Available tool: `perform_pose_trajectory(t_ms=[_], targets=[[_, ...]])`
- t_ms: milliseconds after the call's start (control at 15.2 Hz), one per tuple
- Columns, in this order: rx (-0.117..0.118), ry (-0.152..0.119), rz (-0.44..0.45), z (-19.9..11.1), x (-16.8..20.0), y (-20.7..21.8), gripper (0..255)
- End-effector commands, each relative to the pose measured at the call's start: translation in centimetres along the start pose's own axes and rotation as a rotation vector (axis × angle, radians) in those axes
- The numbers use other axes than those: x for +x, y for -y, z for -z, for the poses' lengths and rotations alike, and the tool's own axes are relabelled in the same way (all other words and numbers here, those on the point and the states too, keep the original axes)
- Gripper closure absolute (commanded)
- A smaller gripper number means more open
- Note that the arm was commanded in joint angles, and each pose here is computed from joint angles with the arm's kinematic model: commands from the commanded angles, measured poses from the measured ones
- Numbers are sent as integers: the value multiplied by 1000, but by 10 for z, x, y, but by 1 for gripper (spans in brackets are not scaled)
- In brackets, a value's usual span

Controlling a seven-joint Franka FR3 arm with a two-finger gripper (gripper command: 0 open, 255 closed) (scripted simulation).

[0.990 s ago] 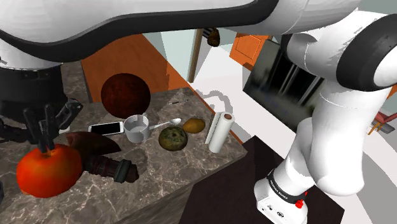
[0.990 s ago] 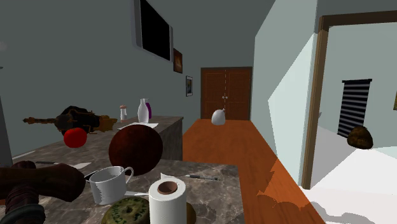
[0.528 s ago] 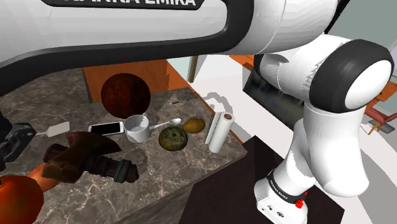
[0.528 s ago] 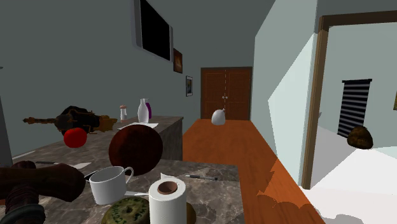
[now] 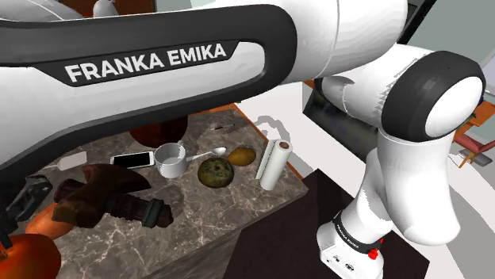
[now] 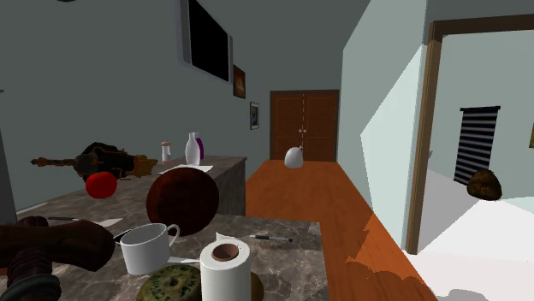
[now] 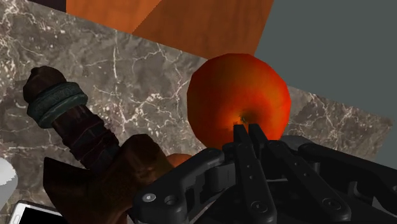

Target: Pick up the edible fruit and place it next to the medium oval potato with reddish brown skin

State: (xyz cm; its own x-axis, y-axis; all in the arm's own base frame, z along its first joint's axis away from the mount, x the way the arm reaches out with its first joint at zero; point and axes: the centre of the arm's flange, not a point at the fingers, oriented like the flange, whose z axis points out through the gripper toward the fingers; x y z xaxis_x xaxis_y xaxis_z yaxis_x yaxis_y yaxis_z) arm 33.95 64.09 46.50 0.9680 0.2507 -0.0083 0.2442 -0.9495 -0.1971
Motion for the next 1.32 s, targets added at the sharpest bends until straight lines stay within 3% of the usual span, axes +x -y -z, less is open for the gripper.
perform_pose_trajectory(t_ms=[0, 1254], targets=[[1, -1, 0, -9, 0, -2, 255], [1, -1, 0, -107, 1, -22, 255]])
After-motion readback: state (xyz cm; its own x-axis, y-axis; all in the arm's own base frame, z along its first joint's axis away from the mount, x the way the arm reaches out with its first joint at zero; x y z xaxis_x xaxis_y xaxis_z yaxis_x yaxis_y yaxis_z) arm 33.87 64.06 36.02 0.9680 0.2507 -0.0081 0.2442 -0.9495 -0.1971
